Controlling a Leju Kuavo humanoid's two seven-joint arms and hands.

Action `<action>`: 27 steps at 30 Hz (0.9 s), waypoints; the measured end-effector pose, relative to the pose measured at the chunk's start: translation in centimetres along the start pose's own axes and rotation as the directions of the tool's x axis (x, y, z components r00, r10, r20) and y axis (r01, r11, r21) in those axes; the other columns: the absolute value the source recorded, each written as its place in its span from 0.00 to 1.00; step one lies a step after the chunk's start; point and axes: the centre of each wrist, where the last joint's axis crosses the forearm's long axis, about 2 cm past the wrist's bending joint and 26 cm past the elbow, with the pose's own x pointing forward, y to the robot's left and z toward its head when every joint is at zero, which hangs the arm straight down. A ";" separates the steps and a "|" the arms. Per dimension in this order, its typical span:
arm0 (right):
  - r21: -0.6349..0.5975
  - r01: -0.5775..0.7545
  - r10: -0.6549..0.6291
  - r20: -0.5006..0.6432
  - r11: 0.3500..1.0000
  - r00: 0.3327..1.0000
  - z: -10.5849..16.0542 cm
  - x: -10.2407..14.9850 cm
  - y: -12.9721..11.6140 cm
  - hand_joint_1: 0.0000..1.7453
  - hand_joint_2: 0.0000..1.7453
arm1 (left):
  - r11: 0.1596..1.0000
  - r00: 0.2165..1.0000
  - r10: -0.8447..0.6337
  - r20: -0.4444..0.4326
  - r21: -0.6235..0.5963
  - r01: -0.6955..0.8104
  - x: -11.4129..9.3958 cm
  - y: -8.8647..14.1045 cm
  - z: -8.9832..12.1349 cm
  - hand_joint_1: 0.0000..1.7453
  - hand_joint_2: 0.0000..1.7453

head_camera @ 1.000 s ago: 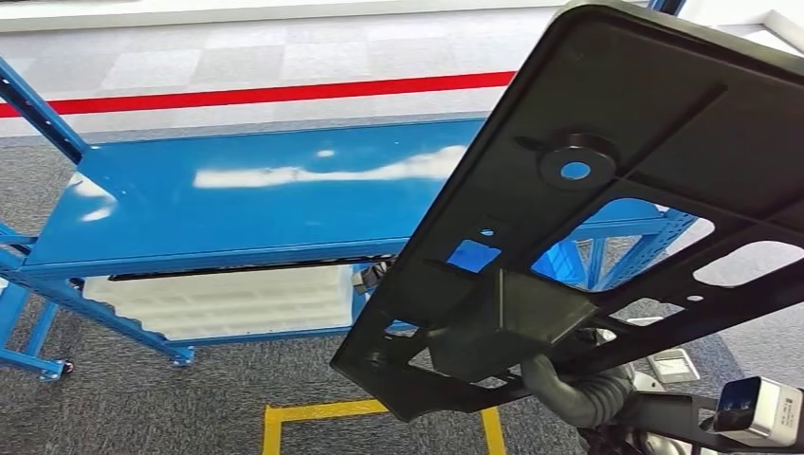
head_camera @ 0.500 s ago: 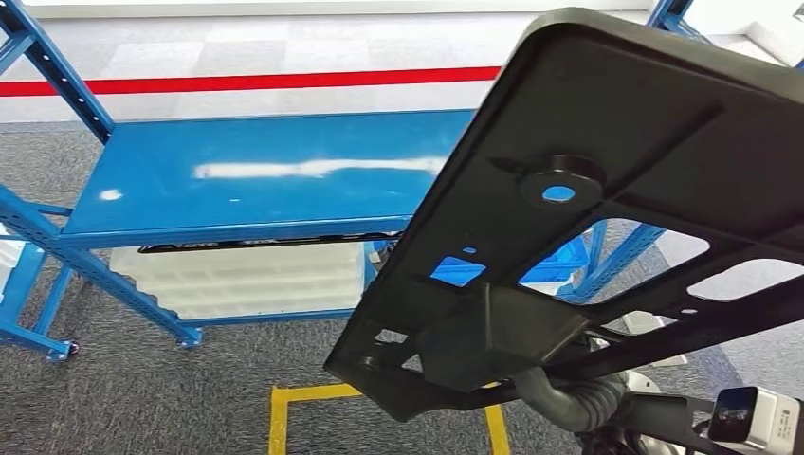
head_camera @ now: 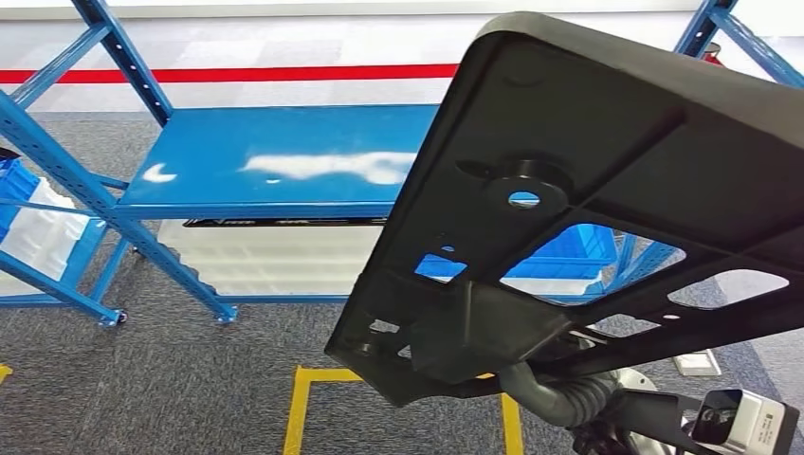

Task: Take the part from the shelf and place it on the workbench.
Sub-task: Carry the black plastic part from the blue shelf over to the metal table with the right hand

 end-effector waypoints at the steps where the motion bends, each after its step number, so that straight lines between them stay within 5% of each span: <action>1: 0.002 -0.001 0.001 0.003 1.000 1.000 0.0 0.0 0.1 1.00 1.00 | 1.000 1.000 0.003 0.000 0.000 -0.003 -0.1 0.0 0.0 0.00 1.00; 27: 0.020 -0.004 0.003 0.051 1.000 0.999 -0.7 0.1 0.8 1.00 1.00 | 1.000 0.999 0.022 0.029 0.015 -0.023 0.0 1.1 -0.1 0.00 1.00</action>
